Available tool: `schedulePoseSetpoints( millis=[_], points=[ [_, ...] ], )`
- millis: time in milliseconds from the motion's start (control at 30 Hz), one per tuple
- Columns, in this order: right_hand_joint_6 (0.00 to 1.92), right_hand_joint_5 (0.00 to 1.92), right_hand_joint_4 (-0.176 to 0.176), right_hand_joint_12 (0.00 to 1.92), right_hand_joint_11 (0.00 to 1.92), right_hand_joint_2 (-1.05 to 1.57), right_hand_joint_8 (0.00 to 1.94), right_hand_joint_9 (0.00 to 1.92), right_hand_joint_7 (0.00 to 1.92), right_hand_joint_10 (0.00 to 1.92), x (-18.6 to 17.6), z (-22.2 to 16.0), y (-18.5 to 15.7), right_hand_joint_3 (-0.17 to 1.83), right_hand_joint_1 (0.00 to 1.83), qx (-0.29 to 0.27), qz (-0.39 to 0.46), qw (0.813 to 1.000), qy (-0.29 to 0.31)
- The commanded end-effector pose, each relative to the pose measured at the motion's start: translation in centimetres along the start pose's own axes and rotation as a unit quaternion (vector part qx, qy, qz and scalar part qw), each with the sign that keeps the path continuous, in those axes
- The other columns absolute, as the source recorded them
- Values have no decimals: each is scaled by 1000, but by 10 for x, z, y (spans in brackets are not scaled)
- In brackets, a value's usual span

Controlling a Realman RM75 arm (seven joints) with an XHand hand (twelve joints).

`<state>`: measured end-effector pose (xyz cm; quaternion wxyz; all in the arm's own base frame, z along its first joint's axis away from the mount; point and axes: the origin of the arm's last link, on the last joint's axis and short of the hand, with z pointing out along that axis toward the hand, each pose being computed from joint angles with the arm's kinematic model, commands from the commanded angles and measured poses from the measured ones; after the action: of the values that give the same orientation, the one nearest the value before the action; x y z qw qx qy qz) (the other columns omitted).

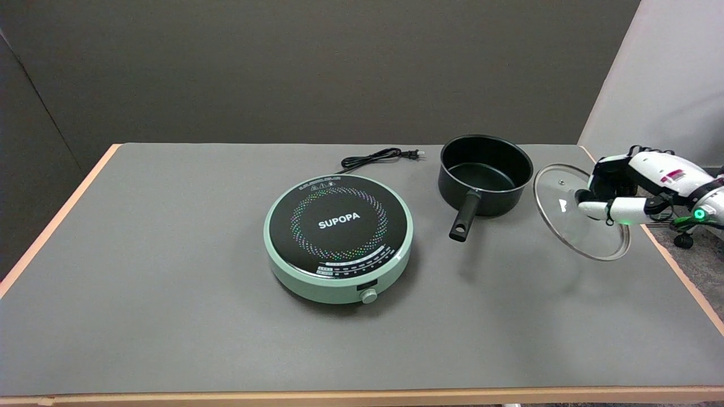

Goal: Place the pot lid onto the table.

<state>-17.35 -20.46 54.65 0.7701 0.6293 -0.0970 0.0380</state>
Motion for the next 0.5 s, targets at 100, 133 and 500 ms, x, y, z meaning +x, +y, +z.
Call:
schedulePoseSetpoints(
  millis=[100,133,500],
  points=[
    [1283,768,-86,1483,727,991,1086,934,1034,1278,-3,-8,-11,348,1225,-42,-129,990,-42],
    [1284,769,-86,1481,728,988,1083,934,1036,1278,-4,-9,-11,352,1226,-44,-129,990,-44],
    [1293,771,-80,1442,744,974,1083,934,1037,1279,-19,-11,-17,379,1225,-34,-139,987,-70]
  ],
)
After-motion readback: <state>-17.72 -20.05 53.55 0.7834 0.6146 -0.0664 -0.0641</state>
